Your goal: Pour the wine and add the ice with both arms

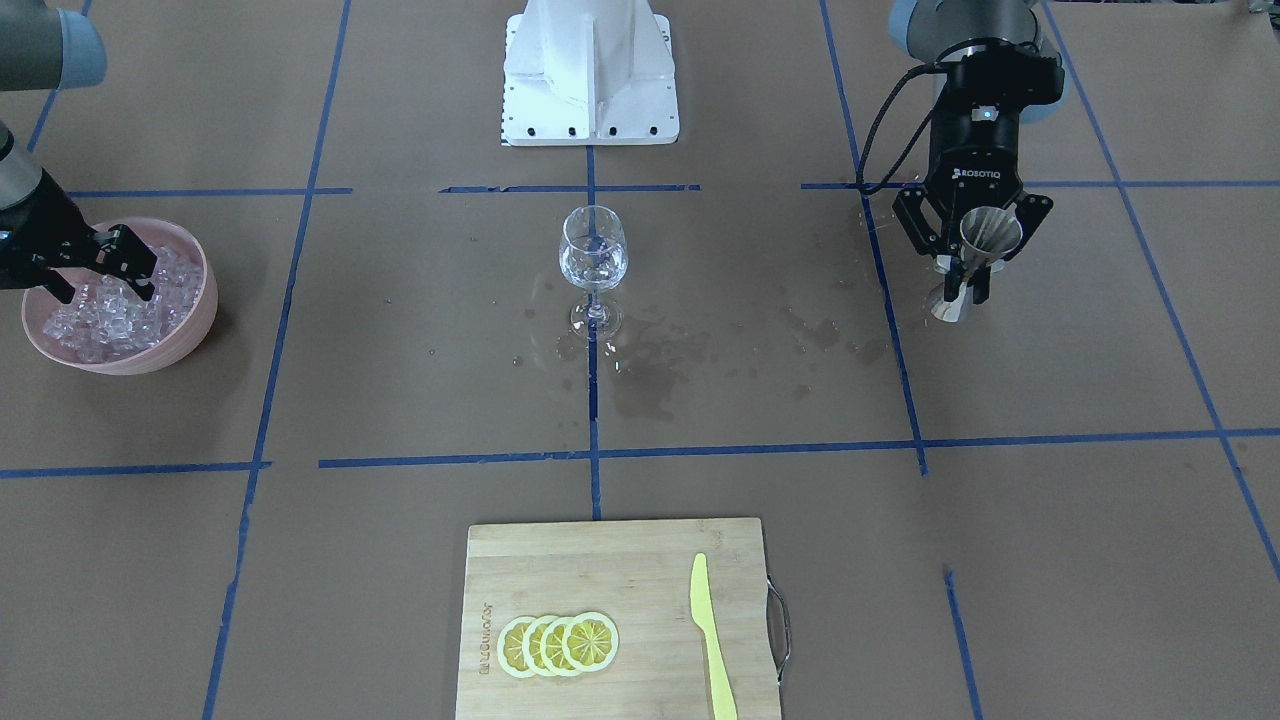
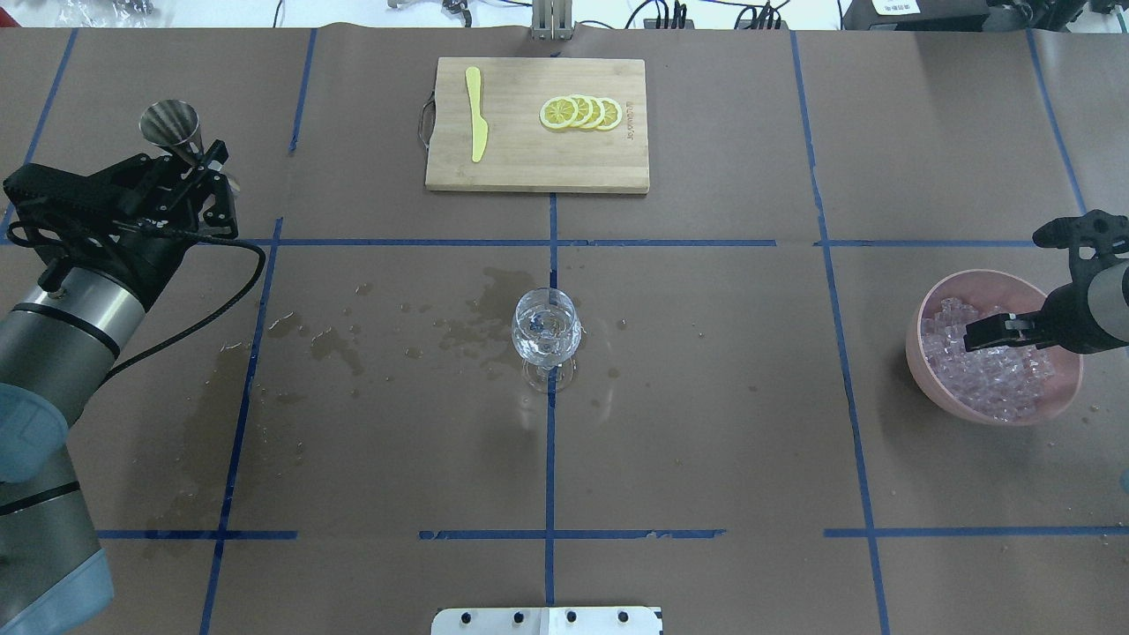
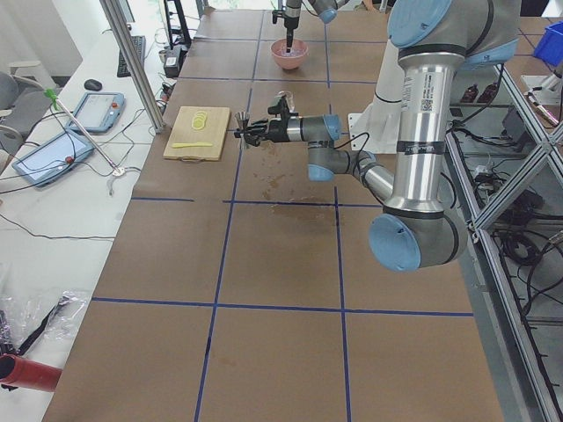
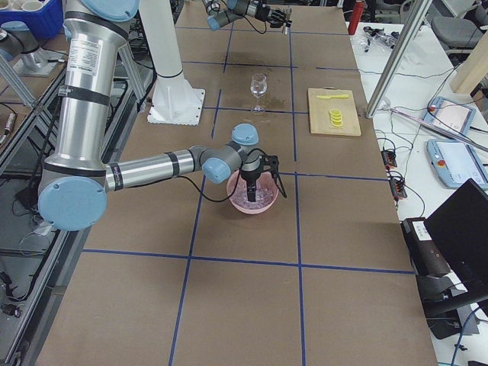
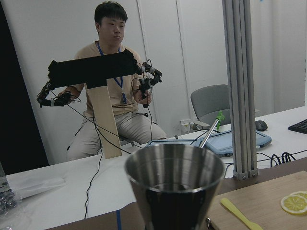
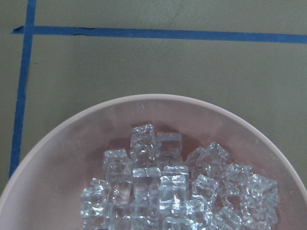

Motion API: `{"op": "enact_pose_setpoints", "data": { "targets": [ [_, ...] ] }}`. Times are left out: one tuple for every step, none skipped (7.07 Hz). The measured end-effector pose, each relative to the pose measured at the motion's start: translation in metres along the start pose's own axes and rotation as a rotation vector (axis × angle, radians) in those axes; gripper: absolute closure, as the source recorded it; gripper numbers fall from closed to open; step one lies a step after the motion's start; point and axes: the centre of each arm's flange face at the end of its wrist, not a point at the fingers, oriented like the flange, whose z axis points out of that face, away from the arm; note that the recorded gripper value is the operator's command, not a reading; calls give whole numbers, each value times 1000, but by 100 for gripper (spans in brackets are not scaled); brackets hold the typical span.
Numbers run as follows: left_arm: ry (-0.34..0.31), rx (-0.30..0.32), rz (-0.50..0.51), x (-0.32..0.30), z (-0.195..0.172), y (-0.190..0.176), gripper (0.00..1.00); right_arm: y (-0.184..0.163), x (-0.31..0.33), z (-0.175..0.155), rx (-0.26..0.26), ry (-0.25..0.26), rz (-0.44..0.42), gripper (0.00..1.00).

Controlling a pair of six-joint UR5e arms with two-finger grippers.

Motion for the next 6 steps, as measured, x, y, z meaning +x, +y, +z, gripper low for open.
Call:
{"op": "enact_pose_setpoints", "data": {
  "targets": [
    [5, -6, 1, -10, -4, 5, 100, 2, -2, 3, -6, 2, -5, 18],
    [12, -11, 1, -16, -6, 8, 100, 2, -2, 4, -8, 2, -7, 23],
    [14, -13, 1, -20, -7, 9, 100, 3, -2, 5, -10, 3, -7, 30],
    [12, -17, 4, -23, -7, 11, 100, 3, -2, 5, -12, 4, -6, 33],
    [8, -23, 11, -28, -9, 15, 100, 4, -1, 5, -13, 4, -6, 33],
    [6, -26, 14, -34, -12, 18, 100, 4, -1, 6, -15, 5, -5, 32]
  ]
}}
